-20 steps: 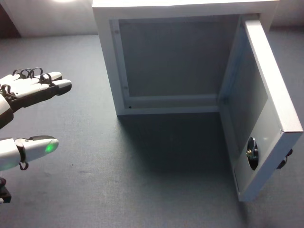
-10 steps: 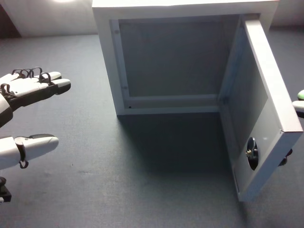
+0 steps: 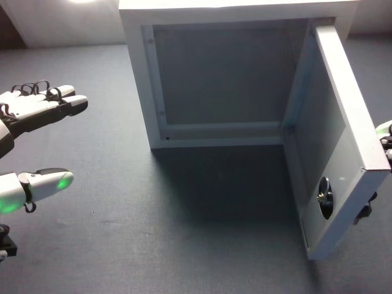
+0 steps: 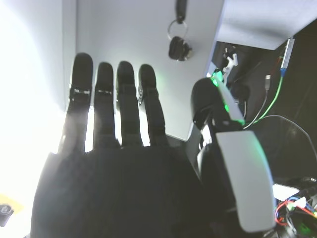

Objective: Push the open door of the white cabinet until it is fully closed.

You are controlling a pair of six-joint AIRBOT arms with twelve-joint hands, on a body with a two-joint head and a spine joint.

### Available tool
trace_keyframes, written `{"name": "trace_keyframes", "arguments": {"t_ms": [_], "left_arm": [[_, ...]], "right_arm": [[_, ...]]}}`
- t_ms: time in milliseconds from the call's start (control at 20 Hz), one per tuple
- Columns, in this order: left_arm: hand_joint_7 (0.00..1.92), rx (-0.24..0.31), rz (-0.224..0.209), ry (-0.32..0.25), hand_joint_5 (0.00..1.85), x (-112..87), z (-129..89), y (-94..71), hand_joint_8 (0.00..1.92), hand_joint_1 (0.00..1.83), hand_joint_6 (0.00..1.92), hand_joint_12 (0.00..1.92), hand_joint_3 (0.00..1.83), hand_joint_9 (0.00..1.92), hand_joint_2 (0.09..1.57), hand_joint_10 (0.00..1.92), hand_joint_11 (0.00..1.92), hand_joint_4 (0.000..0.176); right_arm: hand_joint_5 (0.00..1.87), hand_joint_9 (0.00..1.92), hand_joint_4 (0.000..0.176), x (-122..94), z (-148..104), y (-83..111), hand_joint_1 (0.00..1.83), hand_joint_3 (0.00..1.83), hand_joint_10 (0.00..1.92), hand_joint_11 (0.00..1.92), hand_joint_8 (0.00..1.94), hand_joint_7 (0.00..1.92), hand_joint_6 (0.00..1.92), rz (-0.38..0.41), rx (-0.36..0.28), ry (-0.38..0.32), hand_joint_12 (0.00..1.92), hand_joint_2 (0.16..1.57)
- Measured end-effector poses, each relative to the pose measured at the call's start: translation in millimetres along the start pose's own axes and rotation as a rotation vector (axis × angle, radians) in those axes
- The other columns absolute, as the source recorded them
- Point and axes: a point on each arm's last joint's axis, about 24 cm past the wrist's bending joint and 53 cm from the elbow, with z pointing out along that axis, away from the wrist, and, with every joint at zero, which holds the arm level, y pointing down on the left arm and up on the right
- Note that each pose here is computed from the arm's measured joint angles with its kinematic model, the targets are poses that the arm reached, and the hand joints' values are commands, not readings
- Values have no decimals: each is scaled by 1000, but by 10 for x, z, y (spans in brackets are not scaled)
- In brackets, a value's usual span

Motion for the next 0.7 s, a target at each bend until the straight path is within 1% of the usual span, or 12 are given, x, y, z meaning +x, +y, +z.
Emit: {"name": "trace_keyframes", "arguments": {"t_ms": [100, 150, 250, 350, 400, 450, 500, 550, 600, 650, 700], "left_arm": [[110, -4, 1, 2, 246, 3, -9, 11, 0, 578, 5, 971, 0, 136, 1266, 3, 0, 0], [109, -5, 1, 2, 249, 3, -10, 14, 0, 573, 4, 984, 1, 141, 1269, 4, 0, 0], [106, -3, 0, -4, 248, -11, -16, 12, 1, 578, 2, 959, 0, 133, 1270, 2, 0, 0], [99, -8, -1, -7, 240, -16, -22, 24, 2, 580, 1, 933, 0, 130, 1273, 3, 0, 0], [104, -8, -2, -8, 247, -20, -22, 25, 2, 603, 2, 974, 0, 138, 1272, 4, 0, 0], [103, -8, -2, -9, 249, -21, -23, 26, 1, 616, 1, 1002, 0, 141, 1276, 4, 0, 0], [98, -9, -2, -11, 248, -26, -24, 27, 1, 609, 0, 1035, 0, 138, 1279, 2, 0, 0], [81, -9, -2, -12, 234, -28, -24, 28, 0, 601, 0, 1014, 1, 120, 1283, 1, 0, 0], [84, -5, -3, -14, 232, -34, -30, 21, 2, 606, 0, 997, 0, 127, 1283, 4, 0, 0], [89, -3, -2, -18, 233, -42, -38, 17, 2, 603, 0, 1016, 1, 136, 1286, 6, 0, 0], [89, -6, -2, -20, 228, -46, -54, 29, 0, 596, 1, 1012, 0, 140, 1287, 3, 0, 0]], "right_arm": [[322, 69, 0, 7, 54, 65, 254, 4, 517, 0, 3, 322, 112, 8, -33, 1, 1179, 1392], [295, 57, 0, 24, 83, 72, 234, 4, 490, 0, 1, 300, 107, 10, -37, 5, 1120, 1404], [289, 36, 0, 82, 156, 85, 254, 7, 485, 0, 0, 286, 109, 21, -54, 24, 1111, 1419], [306, 61, 0, 147, 229, 112, 287, 0, 496, 0, 5, 302, 112, 27, -70, 40, 1167, 1417], [314, 70, 0, 180, 255, 121, 234, 2, 497, 0, 6, 308, 114, 33, -77, 49, 1218, 1427], [306, 60, 0, 207, 273, 126, 219, 2, 501, 0, 2, 296, 117, 35, -82, 56, 1192, 1428], [299, 47, 0, 235, 307, 138, 253, 0, 578, 0, 3, 309, 184, 37, -90, 64, 1252, 1413], [278, 35, 0, 245, 335, 147, 285, 0, 615, 0, 2, 317, 260, 36, -97, 67, 1292, 1403], [228, 7, 0, 247, 380, 166, 273, 0, 662, 0, 1, 308, 339, 39, -106, 65, 1338, 1402], [190, 1, 0, 245, 425, 194, 286, 0, 714, 0, 3, 317, 447, 43, -121, 63, 1342, 1391], [56, 0, 0, 260, 459, 208, 273, 0, 610, 0, 0, 270, 641, 44, -130, 65, 1277, 1399]]}}
